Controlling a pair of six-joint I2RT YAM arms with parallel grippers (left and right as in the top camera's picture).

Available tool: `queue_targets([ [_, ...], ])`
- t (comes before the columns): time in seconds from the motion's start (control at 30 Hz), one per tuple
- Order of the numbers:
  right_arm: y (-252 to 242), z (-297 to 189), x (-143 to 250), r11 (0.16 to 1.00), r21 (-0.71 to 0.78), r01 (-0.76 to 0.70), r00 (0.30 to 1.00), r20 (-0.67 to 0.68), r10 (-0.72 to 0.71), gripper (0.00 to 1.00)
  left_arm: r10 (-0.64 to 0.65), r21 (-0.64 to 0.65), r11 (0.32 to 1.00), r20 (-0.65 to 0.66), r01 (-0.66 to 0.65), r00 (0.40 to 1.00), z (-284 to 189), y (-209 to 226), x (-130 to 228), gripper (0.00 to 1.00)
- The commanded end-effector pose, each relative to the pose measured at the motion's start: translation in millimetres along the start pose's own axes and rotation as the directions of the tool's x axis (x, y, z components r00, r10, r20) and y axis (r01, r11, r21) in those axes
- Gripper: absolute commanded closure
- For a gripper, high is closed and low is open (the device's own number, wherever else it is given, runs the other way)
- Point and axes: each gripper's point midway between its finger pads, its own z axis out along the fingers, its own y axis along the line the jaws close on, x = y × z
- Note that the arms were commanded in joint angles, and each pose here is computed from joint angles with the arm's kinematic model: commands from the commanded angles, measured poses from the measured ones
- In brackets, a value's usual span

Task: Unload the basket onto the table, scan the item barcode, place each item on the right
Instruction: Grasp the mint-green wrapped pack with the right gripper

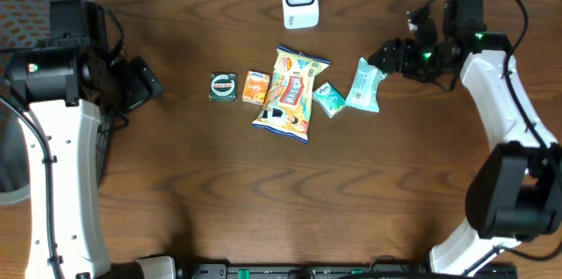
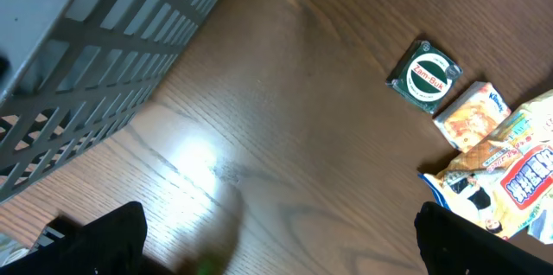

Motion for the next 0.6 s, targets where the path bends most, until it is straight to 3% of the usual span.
queue_targets([
  [0.0,-2.1,6.3,-4.5,0.992,-0.089,-0.087,0.996,-0.029,0.085,0.22,-0.006,-0.012,1.0,-0.01,0.006,1.0,3.4,1.9,0.7,0.03],
  [0.27,-42.0,55.3,17.5,0.985,-0.058,-0.164,0.977,-0.15,0.154,0.3,-0.006,-0.013,1.0,-0.01,0.006,1.0,3.4,1.9,0.7,0.02],
  [0.57,-55.6,72.4,17.5,0.986,-0.085,-0.142,0.98,-0.156,0.127,0.35,-0.006,-0.013,1.0,-0.01,0.006,1.0,3.4,1.9,0.7,0.02],
])
